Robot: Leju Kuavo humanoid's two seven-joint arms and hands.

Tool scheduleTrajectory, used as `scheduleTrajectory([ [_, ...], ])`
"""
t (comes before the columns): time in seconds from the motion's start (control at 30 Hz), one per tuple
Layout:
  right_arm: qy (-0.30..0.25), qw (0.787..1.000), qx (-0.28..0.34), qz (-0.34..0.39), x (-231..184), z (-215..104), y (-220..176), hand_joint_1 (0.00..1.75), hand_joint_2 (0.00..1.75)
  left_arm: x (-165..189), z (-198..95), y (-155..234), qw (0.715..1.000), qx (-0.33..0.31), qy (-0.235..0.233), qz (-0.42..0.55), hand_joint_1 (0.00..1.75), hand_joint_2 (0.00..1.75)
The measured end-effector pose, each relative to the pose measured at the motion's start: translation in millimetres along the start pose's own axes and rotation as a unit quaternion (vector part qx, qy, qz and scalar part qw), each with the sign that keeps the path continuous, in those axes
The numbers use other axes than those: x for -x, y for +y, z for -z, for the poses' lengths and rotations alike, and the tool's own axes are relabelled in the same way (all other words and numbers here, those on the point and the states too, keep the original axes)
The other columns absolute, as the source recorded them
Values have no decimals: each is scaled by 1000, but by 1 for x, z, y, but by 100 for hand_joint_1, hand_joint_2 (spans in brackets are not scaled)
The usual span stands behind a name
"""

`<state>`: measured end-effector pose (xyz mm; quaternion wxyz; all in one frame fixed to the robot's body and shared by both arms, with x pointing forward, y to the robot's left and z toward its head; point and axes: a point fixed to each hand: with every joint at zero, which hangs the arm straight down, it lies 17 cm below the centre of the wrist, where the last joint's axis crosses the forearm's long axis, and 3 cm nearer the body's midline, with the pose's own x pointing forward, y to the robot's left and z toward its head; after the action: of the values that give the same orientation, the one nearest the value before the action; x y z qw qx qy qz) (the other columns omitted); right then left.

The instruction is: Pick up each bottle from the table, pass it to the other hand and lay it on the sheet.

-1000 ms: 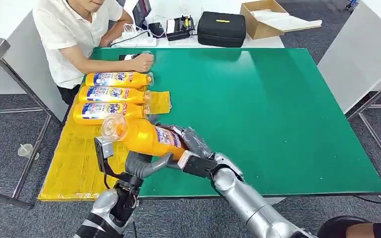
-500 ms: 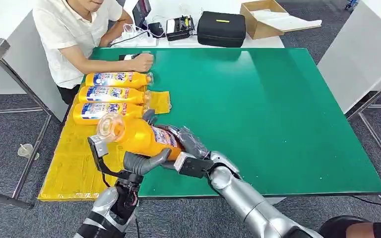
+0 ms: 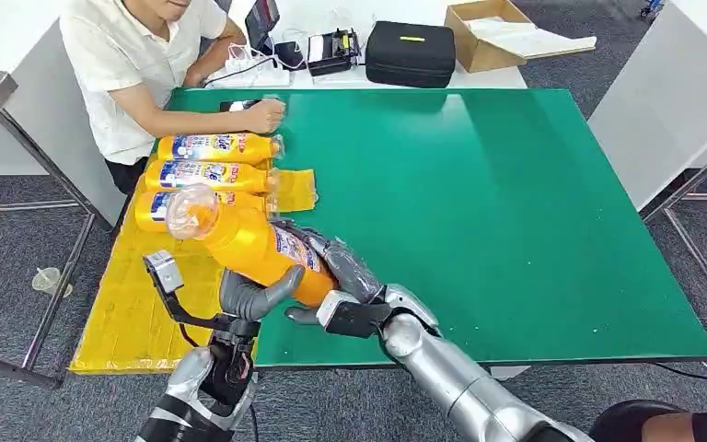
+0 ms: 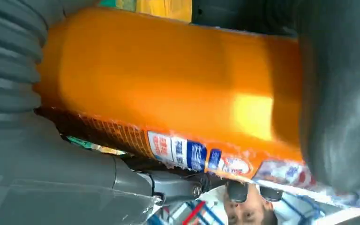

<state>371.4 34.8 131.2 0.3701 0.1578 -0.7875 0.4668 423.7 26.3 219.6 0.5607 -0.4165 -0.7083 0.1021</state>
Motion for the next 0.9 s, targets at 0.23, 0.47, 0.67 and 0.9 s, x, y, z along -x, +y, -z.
scheduleTrajectory([
  [0.23,-2,993,57,-99,-2,3,-9,0,175,-8,4,9,999,-47,-14,-21,175,175],
  [0.47,4,992,68,-104,-2,-2,0,0,175,-20,7,12,998,-55,-29,-25,175,175],
  [0.67,2,980,101,-170,-4,-4,-11,0,175,-25,8,22,996,-78,-36,-20,175,175],
  [0.9,-42,934,153,-320,-38,-12,-23,0,175,-45,9,75,974,-187,-62,113,175,175],
])
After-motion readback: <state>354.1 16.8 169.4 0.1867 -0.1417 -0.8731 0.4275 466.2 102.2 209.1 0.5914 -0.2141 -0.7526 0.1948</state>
